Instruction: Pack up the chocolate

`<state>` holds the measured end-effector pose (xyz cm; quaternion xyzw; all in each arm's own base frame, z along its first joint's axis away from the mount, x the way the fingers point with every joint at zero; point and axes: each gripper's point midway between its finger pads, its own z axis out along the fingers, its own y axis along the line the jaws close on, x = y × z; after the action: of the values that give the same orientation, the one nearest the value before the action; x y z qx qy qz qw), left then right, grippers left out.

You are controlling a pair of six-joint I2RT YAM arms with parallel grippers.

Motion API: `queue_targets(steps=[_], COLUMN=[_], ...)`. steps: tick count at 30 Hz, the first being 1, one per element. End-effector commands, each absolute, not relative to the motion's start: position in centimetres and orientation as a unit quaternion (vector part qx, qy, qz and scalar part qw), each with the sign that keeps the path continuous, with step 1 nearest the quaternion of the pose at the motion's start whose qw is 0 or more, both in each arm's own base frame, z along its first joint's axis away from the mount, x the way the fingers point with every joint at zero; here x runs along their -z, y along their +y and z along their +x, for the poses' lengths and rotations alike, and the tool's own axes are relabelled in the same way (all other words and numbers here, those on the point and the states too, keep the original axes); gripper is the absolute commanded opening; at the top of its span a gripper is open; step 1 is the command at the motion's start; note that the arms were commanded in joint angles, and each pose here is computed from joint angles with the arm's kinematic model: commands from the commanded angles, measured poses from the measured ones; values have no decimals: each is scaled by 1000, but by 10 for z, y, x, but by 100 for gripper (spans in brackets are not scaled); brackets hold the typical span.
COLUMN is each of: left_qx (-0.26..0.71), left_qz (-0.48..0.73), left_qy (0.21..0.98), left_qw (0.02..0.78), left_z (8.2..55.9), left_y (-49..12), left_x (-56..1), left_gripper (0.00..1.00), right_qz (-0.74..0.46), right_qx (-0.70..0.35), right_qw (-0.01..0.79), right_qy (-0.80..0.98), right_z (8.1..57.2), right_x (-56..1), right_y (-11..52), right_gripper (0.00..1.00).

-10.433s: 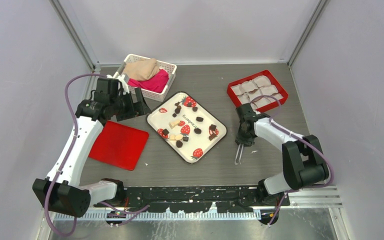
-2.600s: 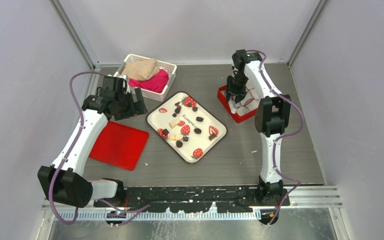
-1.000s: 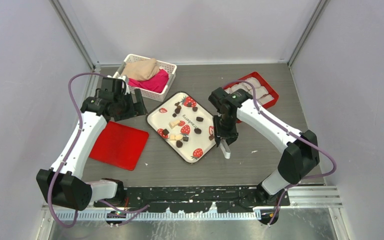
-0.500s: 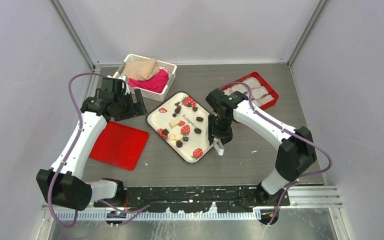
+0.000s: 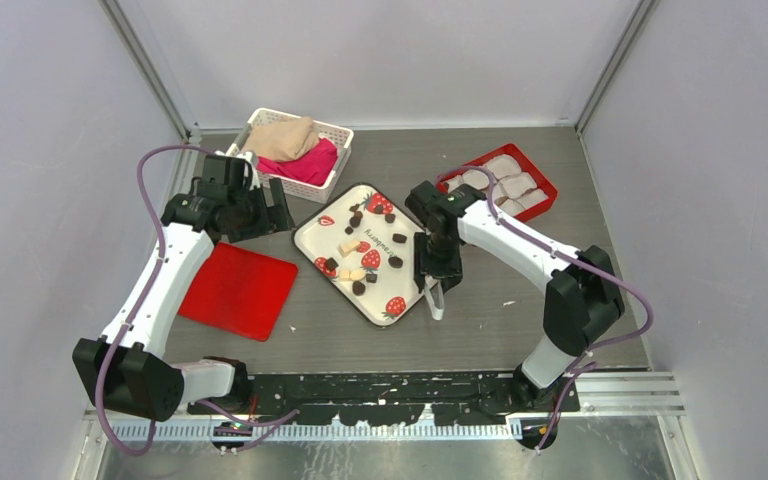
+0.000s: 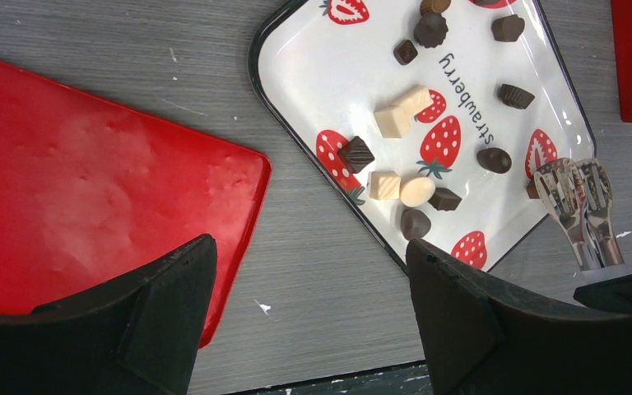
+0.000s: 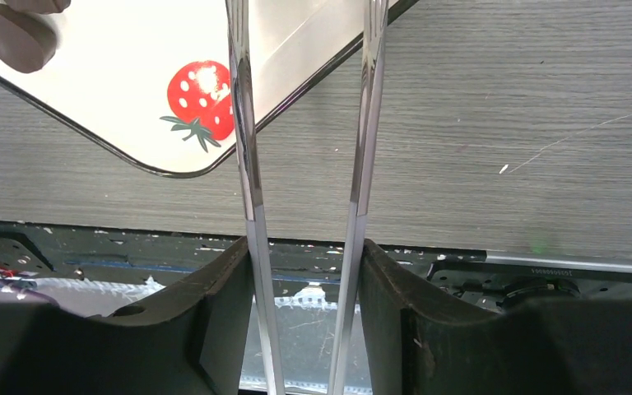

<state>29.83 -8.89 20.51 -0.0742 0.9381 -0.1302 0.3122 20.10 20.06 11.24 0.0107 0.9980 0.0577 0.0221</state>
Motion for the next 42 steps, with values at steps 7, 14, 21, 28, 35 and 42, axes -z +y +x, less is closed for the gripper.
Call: queue_targets(steps=[7,14,21,28,35,42], left_qx=[132,134,133,128,127,131], left_qz=[-58,-56,-56,-57,-58,-59], left_qy=[931,932,932,932,932,932], left_qw=[334,331,332,333,335,333], left_z=[302,303,302,299,299,301], left_y=[-89,-91,-90,-88,-87,-89], left_x=[-215,-212,-212,-211,-212,-211], left_gripper=[85,85,85,85,85,85], right_qz=[7,-1,-17,-39,-45,-62], right_qx=[-53,-50,-29,-6,-14,-18], right_qw=[38,26,26,39,44,57], right_qy=[998,998,999,998,998,996], right_z=[200,195,206,215,216,221], right_x=[-119,-110,-102,-106,-121,-138], right_y=[206,208,209,204,205,206], right_gripper=[52,51,42,41,9,1])
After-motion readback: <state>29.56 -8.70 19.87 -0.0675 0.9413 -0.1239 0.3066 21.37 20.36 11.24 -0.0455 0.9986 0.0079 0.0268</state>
